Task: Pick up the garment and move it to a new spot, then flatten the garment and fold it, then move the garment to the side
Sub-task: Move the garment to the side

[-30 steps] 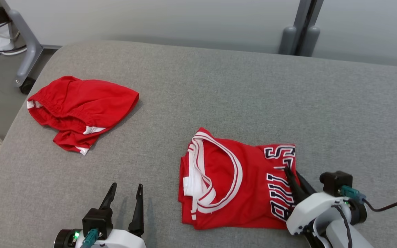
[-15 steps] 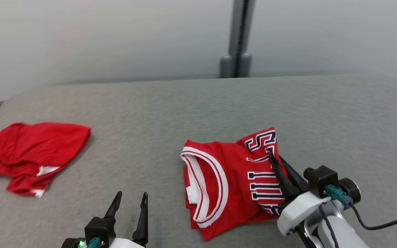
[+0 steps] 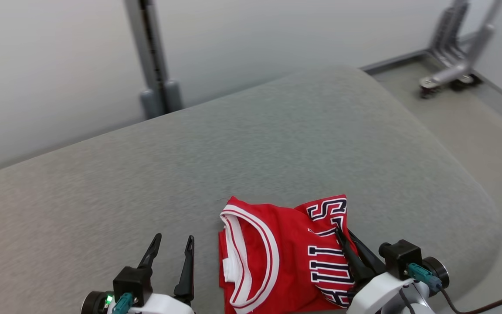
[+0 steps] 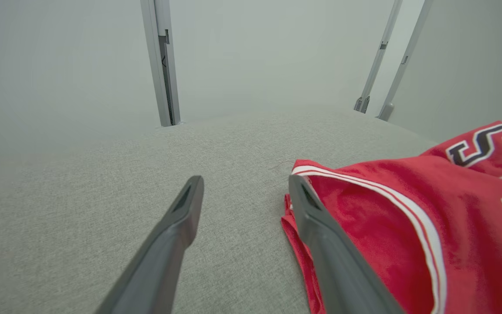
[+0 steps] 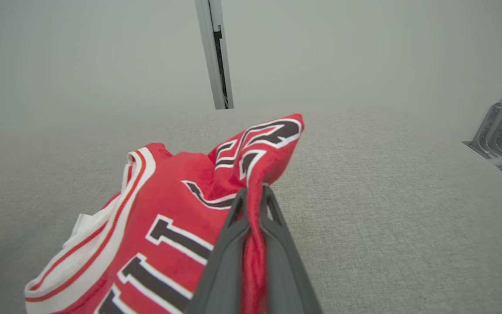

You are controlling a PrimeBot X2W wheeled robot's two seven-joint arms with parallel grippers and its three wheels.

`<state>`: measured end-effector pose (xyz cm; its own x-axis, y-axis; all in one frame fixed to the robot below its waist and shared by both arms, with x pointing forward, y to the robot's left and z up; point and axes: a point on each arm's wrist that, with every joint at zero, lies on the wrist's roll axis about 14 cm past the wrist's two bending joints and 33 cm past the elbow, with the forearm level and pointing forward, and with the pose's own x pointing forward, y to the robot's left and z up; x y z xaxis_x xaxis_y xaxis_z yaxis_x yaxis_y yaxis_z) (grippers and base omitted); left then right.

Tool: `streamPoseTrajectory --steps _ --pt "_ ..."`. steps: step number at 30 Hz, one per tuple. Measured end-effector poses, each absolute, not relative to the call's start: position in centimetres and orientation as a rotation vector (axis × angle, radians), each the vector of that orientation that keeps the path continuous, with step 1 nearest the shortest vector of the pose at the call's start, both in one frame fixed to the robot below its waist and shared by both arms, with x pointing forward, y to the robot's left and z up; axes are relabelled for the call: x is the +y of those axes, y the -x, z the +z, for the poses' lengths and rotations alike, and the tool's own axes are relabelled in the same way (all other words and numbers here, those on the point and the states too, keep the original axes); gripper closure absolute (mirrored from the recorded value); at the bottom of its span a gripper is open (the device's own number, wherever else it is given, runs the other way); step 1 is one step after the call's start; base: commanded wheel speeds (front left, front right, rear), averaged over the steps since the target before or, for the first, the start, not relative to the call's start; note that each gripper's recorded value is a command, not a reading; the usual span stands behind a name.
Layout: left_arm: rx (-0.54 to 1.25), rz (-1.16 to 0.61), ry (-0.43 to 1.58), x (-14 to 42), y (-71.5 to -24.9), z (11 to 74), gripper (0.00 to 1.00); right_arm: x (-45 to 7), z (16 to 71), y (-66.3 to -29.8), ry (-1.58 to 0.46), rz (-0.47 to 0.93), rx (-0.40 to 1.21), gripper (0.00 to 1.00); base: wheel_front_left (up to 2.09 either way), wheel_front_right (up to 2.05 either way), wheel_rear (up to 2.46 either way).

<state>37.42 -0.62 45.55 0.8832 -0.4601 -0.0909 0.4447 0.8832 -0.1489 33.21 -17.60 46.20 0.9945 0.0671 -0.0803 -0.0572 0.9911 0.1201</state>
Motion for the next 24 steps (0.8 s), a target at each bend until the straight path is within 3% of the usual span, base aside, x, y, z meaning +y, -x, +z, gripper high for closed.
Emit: streamPoseTrajectory --steps 6,15,24 --pt "0.118 -0.661 0.117 -7.0 -37.6 45.9 0.00 -21.7 46.1 -30.4 -0.134 -0.090 0.077 1.00 0.00 0.00 0.00" --pt "0.136 -0.675 0.111 -7.4 -37.7 45.1 0.00 -22.7 45.7 -30.4 -0.147 -0.128 0.092 1.00 0.00 0.00 0.00" --pt "0.111 -0.589 0.078 -3.9 -39.7 44.6 0.00 -25.1 49.0 -38.1 -0.010 -0.095 0.040 1.00 0.00 0.00 0.00"
